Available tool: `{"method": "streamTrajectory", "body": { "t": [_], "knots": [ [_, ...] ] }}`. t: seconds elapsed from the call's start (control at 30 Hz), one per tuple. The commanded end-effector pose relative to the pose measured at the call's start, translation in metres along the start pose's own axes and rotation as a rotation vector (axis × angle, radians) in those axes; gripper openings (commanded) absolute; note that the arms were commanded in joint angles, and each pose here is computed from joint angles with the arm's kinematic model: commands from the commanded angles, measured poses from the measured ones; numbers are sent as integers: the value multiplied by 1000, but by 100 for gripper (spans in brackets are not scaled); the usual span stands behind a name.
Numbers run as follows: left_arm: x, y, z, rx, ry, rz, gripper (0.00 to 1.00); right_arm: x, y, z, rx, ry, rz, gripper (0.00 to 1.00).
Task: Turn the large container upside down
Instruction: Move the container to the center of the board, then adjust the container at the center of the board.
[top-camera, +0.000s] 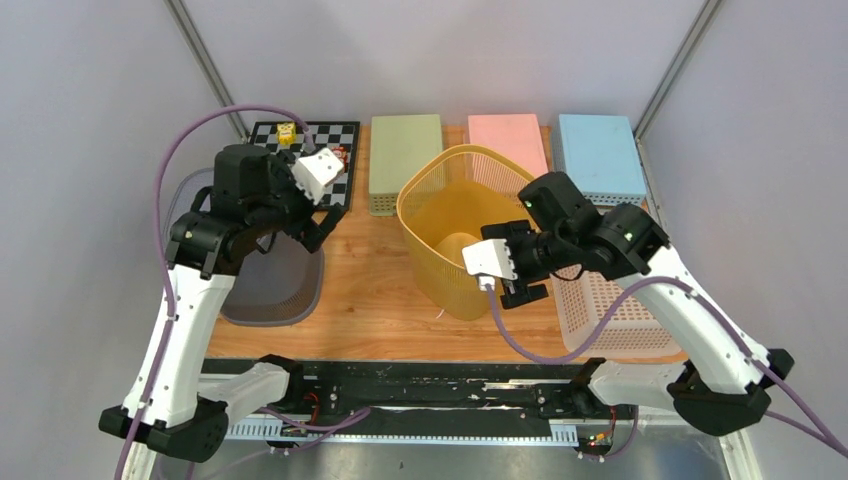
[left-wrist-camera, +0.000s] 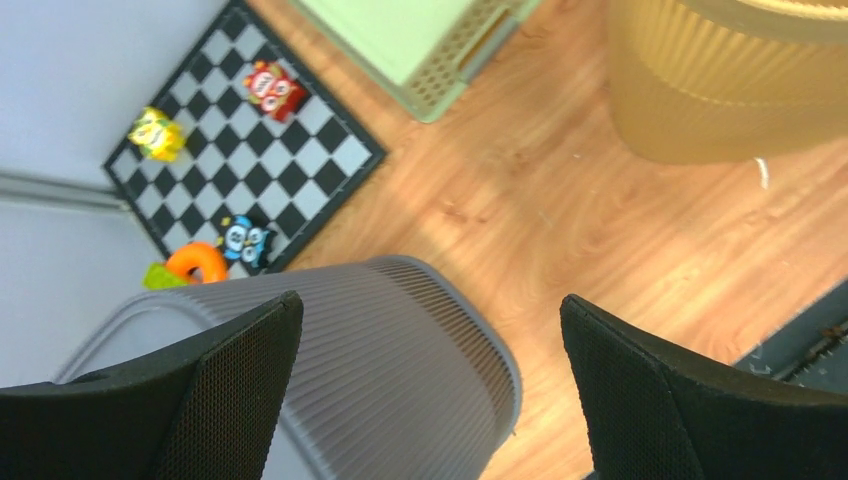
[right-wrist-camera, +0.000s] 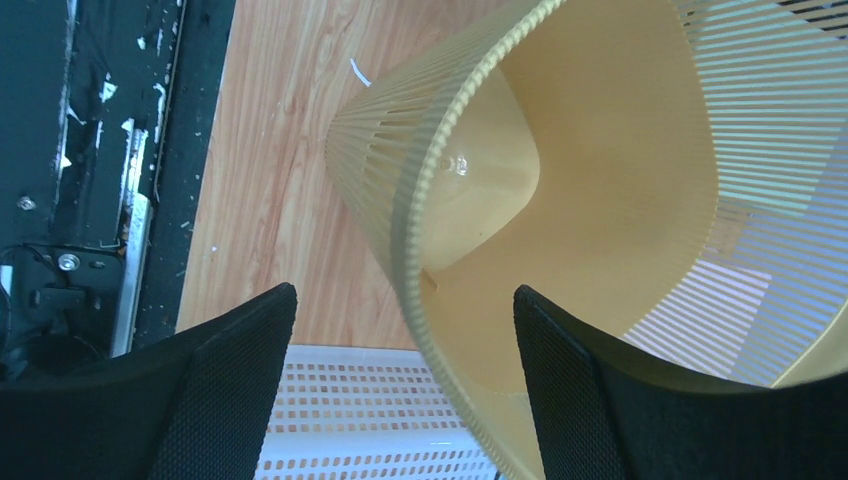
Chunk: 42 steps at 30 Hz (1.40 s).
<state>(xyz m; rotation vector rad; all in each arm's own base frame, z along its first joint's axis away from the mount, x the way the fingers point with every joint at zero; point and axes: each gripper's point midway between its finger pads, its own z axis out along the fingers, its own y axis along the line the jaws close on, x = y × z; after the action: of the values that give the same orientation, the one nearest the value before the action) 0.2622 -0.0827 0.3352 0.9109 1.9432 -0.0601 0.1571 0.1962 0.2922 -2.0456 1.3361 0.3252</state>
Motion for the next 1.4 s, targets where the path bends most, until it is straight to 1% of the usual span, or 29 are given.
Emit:
{"method": "streamTrajectory", "body": {
  "t": [0.0, 0.17, 0.3, 0.37, 0.43, 0.5, 0.57, 0.6, 0.7, 0.8, 0.97, 1.03, 1.13, 1.2, 1.37],
  "knots": [
    [1, -25, 9, 88, -29, 6, 100, 4, -3, -4, -25, 96, -36, 79],
    [4, -35, 15, 124, -64, 11, 100, -1, 4, -5, -101, 110, -32, 69],
    [4, -40, 16, 144, -77, 13, 100, -1, 22, 0, -199, 128, -30, 44],
    [2, -42, 15, 152, -90, 14, 100, 0, 28, 4, -231, 150, -26, 36],
    [1, -45, 15, 167, -101, 14, 100, 4, 29, 9, -247, 182, -25, 30],
    [-1, -49, 13, 186, -115, 13, 100, 6, 31, 14, -262, 203, -24, 22],
    [-3, -52, 11, 202, -130, 16, 100, 5, 29, 17, -266, 215, -8, 7],
    [-4, -54, 10, 211, -143, 20, 100, 2, 28, 18, -262, 214, 2, 3],
    [-9, -60, 7, 232, -187, 32, 100, -18, 14, 12, -191, 155, 67, 3],
    [-14, -65, 2, 248, -238, 44, 100, -51, -1, -4, -94, 16, 147, 2],
    [-25, -69, -8, 252, -315, 63, 100, -102, -15, -31, -6, -213, 279, 2],
    [-30, -70, -15, 249, -346, 72, 100, -115, -23, -41, 24, -289, 343, 2],
    [-36, -71, -25, 239, -386, 89, 100, -130, -41, -56, 11, -433, 512, 2],
    [-37, -72, -29, 242, -395, 96, 100, -131, -55, -61, -24, -522, 648, 2],
    [-39, -76, -38, 258, -404, 112, 100, -126, -71, -52, -207, -701, 942, 2]
  ]
}}
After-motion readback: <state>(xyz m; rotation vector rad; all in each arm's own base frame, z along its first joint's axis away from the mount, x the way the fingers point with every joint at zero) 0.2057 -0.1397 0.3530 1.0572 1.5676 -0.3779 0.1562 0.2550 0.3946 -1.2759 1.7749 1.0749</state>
